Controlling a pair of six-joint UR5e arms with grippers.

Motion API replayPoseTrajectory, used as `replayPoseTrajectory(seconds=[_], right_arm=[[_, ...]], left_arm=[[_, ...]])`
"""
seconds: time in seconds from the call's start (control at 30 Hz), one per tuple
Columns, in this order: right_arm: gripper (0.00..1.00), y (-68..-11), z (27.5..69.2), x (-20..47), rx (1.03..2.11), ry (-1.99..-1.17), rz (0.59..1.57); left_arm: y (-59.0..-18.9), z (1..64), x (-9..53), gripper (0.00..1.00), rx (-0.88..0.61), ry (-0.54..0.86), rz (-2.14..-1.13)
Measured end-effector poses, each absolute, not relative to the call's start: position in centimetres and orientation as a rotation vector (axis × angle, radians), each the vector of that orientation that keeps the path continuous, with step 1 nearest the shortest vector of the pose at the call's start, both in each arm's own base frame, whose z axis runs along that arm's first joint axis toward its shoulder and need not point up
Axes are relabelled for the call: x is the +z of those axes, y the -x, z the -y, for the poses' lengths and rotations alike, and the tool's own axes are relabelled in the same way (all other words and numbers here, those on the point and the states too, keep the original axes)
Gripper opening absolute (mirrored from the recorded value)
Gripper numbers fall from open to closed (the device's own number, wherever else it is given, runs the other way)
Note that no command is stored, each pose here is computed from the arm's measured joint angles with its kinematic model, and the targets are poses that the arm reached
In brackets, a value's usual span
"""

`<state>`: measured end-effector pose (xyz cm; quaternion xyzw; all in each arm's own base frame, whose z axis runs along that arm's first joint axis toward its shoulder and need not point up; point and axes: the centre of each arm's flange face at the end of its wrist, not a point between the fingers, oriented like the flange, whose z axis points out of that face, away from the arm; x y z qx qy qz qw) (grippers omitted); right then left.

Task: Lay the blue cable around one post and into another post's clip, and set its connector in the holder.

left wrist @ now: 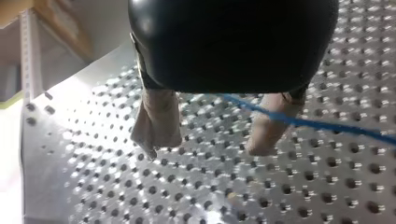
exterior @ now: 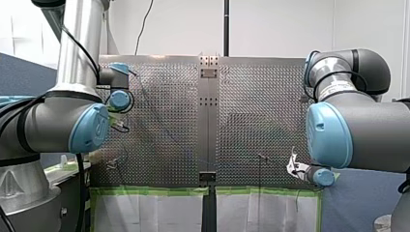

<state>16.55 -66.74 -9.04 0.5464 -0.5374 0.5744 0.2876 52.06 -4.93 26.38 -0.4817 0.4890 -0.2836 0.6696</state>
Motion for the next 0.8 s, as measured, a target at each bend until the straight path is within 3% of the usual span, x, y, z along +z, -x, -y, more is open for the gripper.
replayPoseTrajectory(seconds=[0.8], right_arm=[[0.02, -16.7, 66.8, -9.0, 1.522, -1.471, 1.420]], left_arm=[[-54.6, 3.7, 28.1, 1.00, -0.640, 1.059, -1.093]])
